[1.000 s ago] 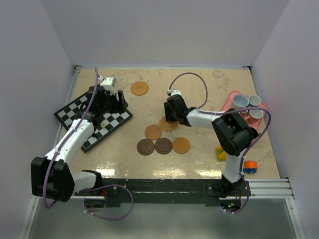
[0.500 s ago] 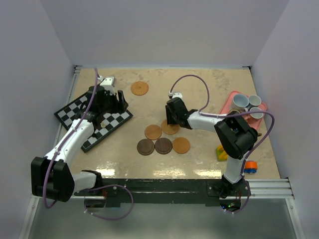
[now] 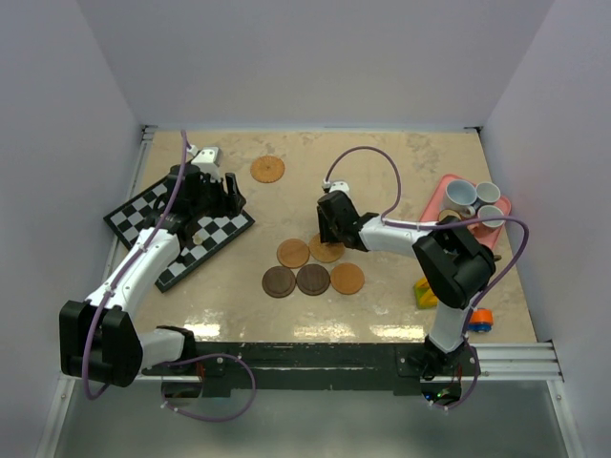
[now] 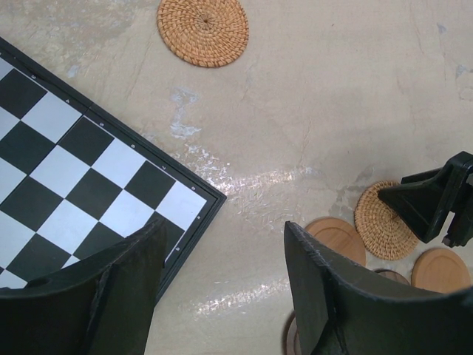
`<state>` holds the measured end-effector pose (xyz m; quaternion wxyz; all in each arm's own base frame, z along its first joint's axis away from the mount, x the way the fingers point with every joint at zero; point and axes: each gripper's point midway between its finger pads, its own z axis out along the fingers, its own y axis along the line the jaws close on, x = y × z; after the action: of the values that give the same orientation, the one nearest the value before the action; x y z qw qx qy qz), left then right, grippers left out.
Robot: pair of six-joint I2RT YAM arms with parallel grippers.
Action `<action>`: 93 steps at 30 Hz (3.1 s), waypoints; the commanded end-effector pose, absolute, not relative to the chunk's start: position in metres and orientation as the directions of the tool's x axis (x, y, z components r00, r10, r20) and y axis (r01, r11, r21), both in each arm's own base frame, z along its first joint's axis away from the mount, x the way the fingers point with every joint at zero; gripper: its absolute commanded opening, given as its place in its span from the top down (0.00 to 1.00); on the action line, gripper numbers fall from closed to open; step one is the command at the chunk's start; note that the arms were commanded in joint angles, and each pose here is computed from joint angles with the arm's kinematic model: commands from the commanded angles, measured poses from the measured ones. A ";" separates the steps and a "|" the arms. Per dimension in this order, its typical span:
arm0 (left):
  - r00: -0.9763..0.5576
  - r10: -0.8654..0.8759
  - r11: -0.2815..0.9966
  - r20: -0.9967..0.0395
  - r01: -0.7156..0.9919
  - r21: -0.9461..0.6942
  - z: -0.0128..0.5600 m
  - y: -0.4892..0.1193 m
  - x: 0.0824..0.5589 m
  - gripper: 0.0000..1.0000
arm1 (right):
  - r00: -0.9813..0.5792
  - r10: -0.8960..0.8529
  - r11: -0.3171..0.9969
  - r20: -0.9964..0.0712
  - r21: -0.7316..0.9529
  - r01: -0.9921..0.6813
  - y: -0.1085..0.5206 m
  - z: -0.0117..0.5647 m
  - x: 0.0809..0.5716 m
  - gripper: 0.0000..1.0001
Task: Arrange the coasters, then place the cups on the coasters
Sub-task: Move the coaster to the center of the board.
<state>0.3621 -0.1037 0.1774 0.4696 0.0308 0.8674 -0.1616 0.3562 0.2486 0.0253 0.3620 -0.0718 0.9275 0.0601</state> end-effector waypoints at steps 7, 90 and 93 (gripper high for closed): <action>-0.535 -0.112 0.937 -0.837 0.224 -0.269 0.182 -0.108 0.366 0.32 | -0.824 -0.176 0.982 -0.539 -0.035 -0.187 0.222 -0.005 0.309 0.54; -0.616 -0.131 0.964 -0.777 0.104 -0.244 0.122 -0.148 0.555 0.24 | -0.341 0.182 0.921 -0.922 0.282 -0.271 0.194 0.224 0.355 0.15; -0.618 -0.125 0.972 -0.776 0.082 -0.221 0.108 -0.146 0.574 0.25 | -0.318 0.198 0.911 -0.927 0.294 -0.289 0.192 0.236 0.348 0.13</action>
<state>0.5462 -0.1512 0.0994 0.4173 0.0044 0.8994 -0.1299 0.3493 0.1911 0.1983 0.5358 -0.0259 0.8239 0.1830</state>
